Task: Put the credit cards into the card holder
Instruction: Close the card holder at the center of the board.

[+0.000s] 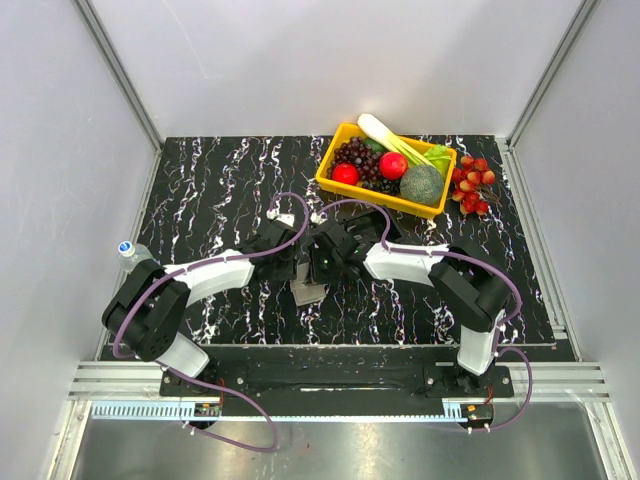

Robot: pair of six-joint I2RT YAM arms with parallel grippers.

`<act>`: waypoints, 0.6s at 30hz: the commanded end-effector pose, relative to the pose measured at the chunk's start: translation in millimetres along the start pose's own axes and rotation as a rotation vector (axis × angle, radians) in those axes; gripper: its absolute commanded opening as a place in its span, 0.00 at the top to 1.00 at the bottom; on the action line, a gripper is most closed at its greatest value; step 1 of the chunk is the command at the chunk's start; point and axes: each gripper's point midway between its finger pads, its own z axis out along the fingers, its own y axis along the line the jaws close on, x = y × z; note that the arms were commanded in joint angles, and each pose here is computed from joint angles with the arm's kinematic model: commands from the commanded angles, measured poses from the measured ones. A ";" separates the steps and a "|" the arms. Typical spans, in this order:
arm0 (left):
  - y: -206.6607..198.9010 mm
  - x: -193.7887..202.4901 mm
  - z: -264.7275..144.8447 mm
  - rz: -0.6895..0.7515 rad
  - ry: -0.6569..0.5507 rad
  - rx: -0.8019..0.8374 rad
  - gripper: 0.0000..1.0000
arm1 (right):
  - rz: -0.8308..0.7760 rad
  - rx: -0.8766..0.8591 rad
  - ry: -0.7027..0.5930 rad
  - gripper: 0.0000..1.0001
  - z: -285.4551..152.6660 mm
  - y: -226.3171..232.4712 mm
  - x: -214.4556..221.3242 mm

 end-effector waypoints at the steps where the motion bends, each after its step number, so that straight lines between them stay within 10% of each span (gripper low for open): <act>1: 14.1 13.9 4.0 0.030 0.045 -0.059 0.66 | -0.054 -0.036 -0.115 1.00 -13.5 12.7 -39.6; 18: 13.5 14.0 5.1 0.033 0.048 -0.057 0.66 | -0.050 -0.027 -0.068 1.00 5.8 8.3 -40.2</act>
